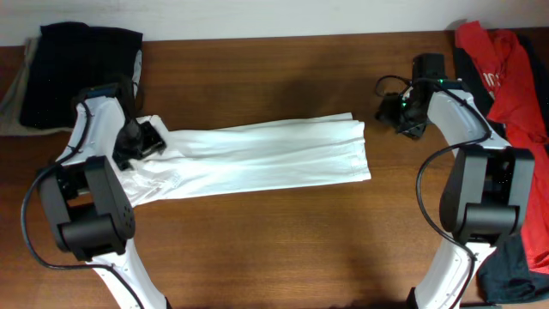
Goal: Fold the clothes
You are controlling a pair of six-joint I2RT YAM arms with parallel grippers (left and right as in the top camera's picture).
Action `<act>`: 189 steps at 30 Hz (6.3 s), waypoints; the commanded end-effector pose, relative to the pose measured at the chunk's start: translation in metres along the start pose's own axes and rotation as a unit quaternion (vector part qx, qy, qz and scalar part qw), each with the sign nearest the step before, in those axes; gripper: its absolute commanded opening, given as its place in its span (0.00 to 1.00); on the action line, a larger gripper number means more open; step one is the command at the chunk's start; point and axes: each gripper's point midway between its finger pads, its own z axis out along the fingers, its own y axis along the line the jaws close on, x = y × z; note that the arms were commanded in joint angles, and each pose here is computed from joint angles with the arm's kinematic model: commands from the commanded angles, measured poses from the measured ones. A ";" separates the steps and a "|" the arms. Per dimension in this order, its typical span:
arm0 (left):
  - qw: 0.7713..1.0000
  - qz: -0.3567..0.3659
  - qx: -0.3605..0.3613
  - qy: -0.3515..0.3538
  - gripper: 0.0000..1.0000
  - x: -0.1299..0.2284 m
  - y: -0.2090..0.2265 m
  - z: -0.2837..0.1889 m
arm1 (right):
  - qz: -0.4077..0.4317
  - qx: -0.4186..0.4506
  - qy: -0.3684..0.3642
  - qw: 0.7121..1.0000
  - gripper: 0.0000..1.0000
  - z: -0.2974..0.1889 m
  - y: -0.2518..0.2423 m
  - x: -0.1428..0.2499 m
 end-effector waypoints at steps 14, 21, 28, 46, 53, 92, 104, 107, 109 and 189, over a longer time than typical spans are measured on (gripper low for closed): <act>0.998 0.003 0.029 0.058 0.99 0.024 -0.007 0.000 | -0.165 -0.187 0.138 0.958 0.99 0.002 0.029 0.093; 0.998 0.003 0.029 0.056 0.99 0.023 -0.007 0.000 | -0.173 -0.149 0.159 0.961 0.69 0.031 0.064 0.119; 0.998 0.003 0.027 0.056 0.99 0.023 -0.006 0.000 | -0.101 -0.069 0.130 0.984 0.04 0.043 0.035 0.097; 0.998 0.003 0.028 0.055 0.99 0.024 -0.006 0.005 | -0.248 -0.024 0.030 0.968 0.04 -0.043 0.140 0.132; 0.998 0.003 0.027 0.057 0.99 0.027 -0.006 0.012 | -0.325 -0.042 0.066 0.942 0.34 0.010 0.195 0.205; 0.998 0.003 0.032 0.045 0.99 0.020 -0.008 0.013 | -0.217 -0.262 -0.011 0.940 0.72 -0.007 0.257 0.137; 0.999 0.003 0.033 0.044 0.99 0.020 -0.009 0.013 | -0.179 -0.144 0.108 0.967 0.11 -0.016 0.155 0.125; 0.998 0.003 0.032 0.045 0.99 0.021 -0.008 0.013 | -0.173 -0.100 0.101 0.975 0.07 0.010 0.169 0.163; 0.998 0.003 0.032 0.045 0.99 0.021 -0.008 0.013 | -0.181 -0.108 0.106 0.972 0.06 0.026 0.188 0.187; 0.931 0.356 0.061 0.060 0.26 0.163 -0.269 -0.046 | 0.029 0.047 -0.051 0.997 0.99 -0.113 -0.026 -0.057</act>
